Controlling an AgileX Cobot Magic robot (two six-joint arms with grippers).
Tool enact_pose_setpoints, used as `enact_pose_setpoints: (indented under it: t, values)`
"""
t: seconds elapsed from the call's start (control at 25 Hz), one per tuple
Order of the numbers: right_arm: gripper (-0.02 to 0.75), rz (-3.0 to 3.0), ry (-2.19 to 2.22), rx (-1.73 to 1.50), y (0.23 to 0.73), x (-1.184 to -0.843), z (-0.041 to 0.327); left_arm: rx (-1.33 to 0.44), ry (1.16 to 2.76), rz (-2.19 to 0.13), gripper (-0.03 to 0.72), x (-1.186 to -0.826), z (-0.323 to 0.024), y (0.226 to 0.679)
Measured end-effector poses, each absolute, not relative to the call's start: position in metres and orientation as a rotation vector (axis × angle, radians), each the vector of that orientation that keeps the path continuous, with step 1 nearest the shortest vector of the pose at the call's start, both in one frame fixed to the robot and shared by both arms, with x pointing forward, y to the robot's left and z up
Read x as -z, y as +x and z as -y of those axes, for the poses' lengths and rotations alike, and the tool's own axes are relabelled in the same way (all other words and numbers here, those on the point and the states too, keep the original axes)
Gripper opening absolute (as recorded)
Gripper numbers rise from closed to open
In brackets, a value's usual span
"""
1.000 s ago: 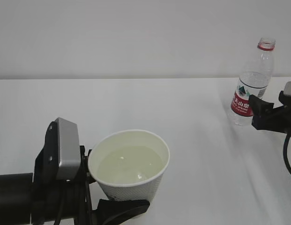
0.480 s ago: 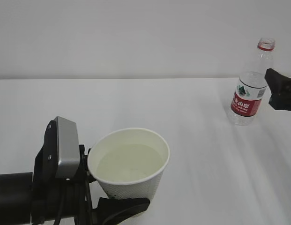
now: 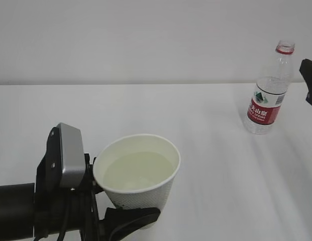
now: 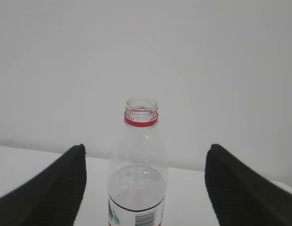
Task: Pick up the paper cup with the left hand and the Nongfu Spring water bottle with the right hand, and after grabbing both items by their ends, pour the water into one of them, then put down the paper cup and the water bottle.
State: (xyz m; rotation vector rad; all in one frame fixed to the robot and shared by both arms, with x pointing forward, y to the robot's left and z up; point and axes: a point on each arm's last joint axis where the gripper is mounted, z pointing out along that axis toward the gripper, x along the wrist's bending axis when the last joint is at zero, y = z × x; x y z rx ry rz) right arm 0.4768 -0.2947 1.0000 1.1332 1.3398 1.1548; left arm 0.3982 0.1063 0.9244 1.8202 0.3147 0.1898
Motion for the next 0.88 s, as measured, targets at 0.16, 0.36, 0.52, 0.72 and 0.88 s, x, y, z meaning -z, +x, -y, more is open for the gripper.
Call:
enact_pose_setpoints:
  t: [0.16,0.36,0.52,0.72,0.88]
  values:
    - [0.591,-1.334,1.127,-1.149,0.467,-1.012,0.295,-0.194,1.816,-0.326,0.501,-0.925,-0.106,0.399]
    - [0.591,-1.333,1.124,-1.14,0.456,-1.023,0.295,-0.195,1.816,-0.328,0.501,-0.925,-0.107,0.399]
    - [0.591,-1.344,1.116,-1.129,0.448,-1.03,0.295,-0.196,1.815,-0.33,0.501,-0.925,-0.107,0.399]
    - [0.591,-1.351,1.12,-1.12,0.445,-1.032,0.295,-0.205,1.806,-0.355,0.501,-0.925,-0.107,0.401]
    - [0.591,-1.357,1.125,-1.117,0.445,-1.031,0.295,-0.242,1.797,-0.372,0.501,-0.926,-0.108,0.404]
